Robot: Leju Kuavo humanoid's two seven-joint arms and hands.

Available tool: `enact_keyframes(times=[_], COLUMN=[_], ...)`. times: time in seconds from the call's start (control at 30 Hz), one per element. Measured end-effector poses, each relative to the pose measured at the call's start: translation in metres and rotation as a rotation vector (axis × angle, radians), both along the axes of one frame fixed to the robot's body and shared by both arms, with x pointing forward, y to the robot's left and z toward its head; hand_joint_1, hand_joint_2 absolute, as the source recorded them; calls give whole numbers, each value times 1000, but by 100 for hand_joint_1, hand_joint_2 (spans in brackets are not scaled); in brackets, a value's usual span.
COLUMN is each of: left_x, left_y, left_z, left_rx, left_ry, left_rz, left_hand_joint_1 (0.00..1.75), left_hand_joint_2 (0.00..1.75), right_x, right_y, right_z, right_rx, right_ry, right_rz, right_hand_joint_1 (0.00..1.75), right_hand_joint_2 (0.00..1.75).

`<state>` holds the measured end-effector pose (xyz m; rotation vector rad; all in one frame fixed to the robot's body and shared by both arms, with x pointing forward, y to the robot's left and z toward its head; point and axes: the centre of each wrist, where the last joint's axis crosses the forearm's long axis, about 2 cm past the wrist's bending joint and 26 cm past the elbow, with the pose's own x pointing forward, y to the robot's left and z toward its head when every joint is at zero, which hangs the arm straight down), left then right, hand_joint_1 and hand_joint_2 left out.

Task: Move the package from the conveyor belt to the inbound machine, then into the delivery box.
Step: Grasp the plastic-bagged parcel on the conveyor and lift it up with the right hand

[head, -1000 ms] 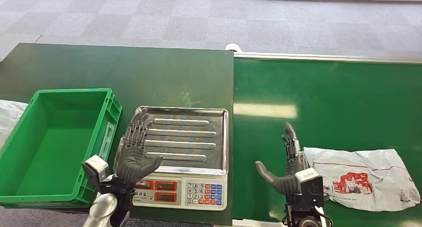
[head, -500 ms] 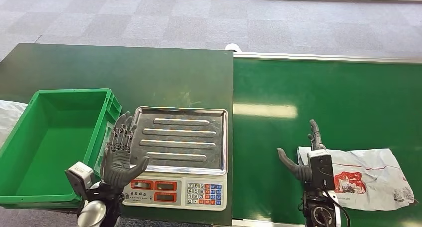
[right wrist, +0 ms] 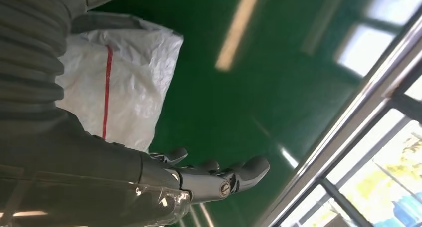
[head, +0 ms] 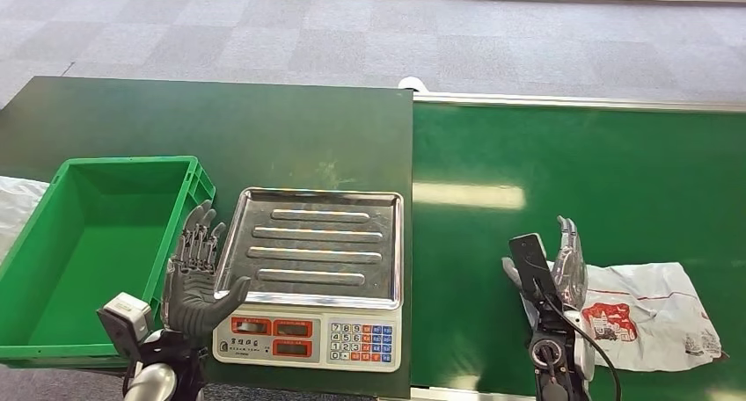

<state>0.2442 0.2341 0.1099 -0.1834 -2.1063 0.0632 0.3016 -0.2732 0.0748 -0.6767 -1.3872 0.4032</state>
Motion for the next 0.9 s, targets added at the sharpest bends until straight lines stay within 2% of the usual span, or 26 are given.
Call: enact_keyframes(times=[0.1, 0.47, 0.9], left_x=[0, 0, 1], left_y=[0, 1, 2], left_z=[1, 1, 1], left_rx=[2, 0, 15], left_ry=[0, 2, 12], left_rz=[5, 11, 43], left_hand_joint_1=[0, 0, 0], left_hand_joint_2=[175, 175, 175], right_x=[3, 5, -7], right_y=[-3, -20, -49], right_z=[-1, -12, -36], right_rx=[-68, -144, -151], right_ry=[29, 157, 356], right_rz=[-42, -109, -193], right_hand_joint_1=[0, 0, 0], right_hand_joint_2=[175, 175, 175])
